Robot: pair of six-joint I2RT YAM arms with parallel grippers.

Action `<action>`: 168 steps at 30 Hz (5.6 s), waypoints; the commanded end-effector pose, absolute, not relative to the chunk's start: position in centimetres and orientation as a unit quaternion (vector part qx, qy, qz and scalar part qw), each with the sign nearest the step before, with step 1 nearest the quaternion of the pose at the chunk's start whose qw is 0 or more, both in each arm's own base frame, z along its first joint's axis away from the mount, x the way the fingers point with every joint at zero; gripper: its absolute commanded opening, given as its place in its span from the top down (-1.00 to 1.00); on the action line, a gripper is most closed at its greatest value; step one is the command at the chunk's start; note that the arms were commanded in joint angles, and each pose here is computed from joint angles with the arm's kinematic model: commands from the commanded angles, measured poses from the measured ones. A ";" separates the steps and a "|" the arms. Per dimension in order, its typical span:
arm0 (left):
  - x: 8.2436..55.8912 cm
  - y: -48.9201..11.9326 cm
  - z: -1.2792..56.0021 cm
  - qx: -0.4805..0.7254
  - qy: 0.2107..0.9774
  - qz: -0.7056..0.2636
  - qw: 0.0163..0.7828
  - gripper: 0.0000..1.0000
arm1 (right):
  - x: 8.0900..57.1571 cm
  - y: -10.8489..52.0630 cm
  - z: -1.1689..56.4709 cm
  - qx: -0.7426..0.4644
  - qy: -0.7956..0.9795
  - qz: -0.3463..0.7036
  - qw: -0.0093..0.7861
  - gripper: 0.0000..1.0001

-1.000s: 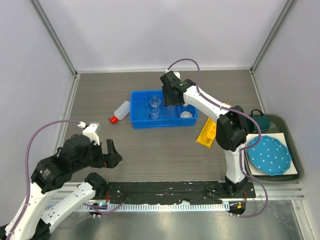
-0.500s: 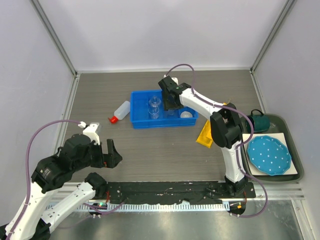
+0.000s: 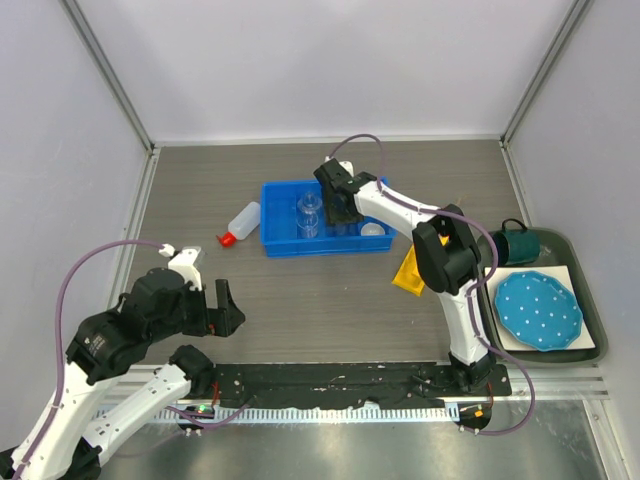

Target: Organize the chemistry lab equipment

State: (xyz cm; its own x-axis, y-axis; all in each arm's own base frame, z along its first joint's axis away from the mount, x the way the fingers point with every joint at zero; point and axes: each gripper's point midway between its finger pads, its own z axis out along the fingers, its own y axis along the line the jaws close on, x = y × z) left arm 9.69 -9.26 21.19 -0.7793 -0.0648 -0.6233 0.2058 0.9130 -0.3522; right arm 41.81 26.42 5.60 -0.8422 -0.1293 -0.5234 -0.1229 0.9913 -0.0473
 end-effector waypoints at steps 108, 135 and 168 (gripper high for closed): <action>40.1 -1.5 4.0 0.137 0.952 0.118 0.246 -0.60 | 14.7 22.1 30.5 -0.138 0.807 0.279 0.503 -0.37; 40.8 -1.4 3.5 0.145 0.945 0.160 0.244 0.06 | 14.5 22.7 30.4 -0.139 0.806 0.291 0.497 -0.16; 46.1 -5.8 10.6 0.041 0.944 0.080 0.317 -0.59 | 14.7 24.1 28.6 -0.154 0.814 0.279 0.485 -0.22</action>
State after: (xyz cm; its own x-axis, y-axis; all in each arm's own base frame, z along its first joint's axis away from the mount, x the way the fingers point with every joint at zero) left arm 44.47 -4.73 8.78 -0.8052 0.2508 -0.5373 0.1255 0.9577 0.2589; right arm 14.35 23.47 27.71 -0.4987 -0.0239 -0.8664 -0.5236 0.8049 0.2792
